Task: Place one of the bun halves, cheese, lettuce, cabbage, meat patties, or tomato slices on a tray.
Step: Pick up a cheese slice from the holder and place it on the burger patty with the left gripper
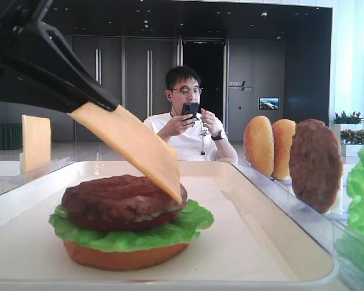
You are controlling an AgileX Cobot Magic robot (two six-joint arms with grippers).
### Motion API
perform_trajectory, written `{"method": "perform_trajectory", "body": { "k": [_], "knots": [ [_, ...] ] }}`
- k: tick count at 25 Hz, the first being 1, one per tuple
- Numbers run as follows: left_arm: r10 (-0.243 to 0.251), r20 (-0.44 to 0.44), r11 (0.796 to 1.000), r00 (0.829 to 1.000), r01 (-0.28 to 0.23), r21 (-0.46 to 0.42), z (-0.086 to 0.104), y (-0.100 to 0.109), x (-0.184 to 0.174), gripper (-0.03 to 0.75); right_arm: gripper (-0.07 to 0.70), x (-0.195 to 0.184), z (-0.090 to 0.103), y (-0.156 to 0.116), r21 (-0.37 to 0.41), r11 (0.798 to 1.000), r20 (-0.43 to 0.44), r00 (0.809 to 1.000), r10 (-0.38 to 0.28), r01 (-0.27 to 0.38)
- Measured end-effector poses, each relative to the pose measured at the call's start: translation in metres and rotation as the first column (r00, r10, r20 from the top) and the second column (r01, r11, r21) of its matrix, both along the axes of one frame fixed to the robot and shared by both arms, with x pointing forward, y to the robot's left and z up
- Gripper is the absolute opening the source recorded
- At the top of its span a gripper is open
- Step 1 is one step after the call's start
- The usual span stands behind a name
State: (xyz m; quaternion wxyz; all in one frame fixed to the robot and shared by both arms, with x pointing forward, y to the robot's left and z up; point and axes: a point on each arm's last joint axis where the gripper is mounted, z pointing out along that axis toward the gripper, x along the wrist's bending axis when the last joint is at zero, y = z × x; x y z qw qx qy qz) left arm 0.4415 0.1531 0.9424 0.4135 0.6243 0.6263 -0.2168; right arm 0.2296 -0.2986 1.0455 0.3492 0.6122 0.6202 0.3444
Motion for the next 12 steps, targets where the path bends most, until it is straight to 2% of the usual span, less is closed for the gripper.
{"method": "perform_trajectory", "body": {
  "k": [12],
  "knots": [
    [0.004,-0.009,1.000,1.000,-0.004,-0.005,0.0000,-0.0010,0.0018,0.031,0.535,0.0000,0.0000,0.0000,0.000,1.000,0.000,1.000,0.000,0.000]
  ]
}}
